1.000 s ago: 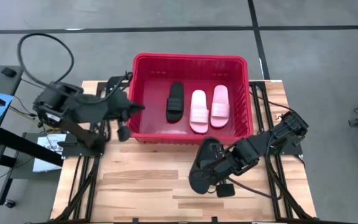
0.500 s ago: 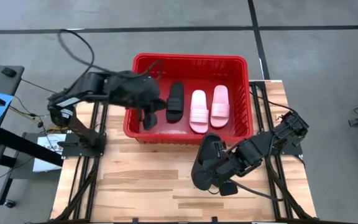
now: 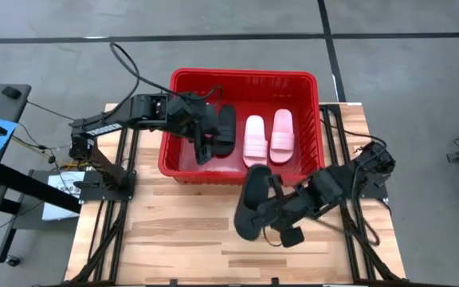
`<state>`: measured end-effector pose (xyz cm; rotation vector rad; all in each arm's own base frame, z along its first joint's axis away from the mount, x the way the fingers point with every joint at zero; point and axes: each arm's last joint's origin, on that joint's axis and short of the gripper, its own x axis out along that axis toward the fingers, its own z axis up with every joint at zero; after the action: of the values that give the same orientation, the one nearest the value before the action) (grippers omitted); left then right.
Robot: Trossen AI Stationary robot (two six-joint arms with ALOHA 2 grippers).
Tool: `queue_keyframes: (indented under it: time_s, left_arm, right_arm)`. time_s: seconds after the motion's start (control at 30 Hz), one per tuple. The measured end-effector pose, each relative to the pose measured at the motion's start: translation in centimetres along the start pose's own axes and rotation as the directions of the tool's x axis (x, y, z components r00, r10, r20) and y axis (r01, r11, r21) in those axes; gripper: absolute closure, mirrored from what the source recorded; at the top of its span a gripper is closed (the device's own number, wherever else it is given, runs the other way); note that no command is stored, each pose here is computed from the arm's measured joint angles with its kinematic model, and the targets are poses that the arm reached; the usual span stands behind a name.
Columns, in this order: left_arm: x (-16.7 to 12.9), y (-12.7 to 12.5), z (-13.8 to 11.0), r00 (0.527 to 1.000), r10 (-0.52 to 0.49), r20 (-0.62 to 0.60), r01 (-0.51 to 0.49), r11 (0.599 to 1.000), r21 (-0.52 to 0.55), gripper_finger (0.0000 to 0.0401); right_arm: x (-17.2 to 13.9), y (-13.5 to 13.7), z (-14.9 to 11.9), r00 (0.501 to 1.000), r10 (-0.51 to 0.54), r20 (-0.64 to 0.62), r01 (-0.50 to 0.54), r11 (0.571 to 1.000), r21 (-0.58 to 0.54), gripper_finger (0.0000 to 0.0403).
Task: Pick and place slides into bin
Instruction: Put the black slide into the red container
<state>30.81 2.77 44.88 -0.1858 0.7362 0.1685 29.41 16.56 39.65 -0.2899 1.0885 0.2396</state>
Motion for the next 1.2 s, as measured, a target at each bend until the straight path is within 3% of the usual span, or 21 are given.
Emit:
queue_keyframes:
  time_s: [0.17, 0.6, 0.97, 1.2]
  left_arm:
    - [0.0, 0.1, 0.4, 0.998, -0.047, 0.034, 0.047, 0.999, -0.005, 0.0220]
    - [-0.1, -0.3, 1.2, 0.982, -0.163, 0.099, 0.167, 0.985, -0.033, 0.0220]
    - [1.7, -0.4, 1.5, 0.982, -0.169, 0.088, 0.183, 0.965, -0.191, 0.0220]
    - [3.5, -0.5, 2.0, 0.977, -0.188, 0.097, 0.205, 0.955, -0.214, 0.0220]
  right_arm:
    - [-1.5, -1.7, 0.5, 0.998, -0.043, 0.056, 0.047, 0.996, -0.075, 0.0403]
    - [-1.1, -6.2, 0.7, 0.989, -0.138, 0.052, 0.145, 0.976, -0.162, 0.0403]
    - [-1.0, -7.0, 0.7, 0.979, -0.199, 0.040, 0.203, 0.963, -0.177, 0.0403]
    - [-1.0, -7.1, 0.7, 0.975, -0.217, 0.039, 0.220, 0.960, -0.174, 0.0403]
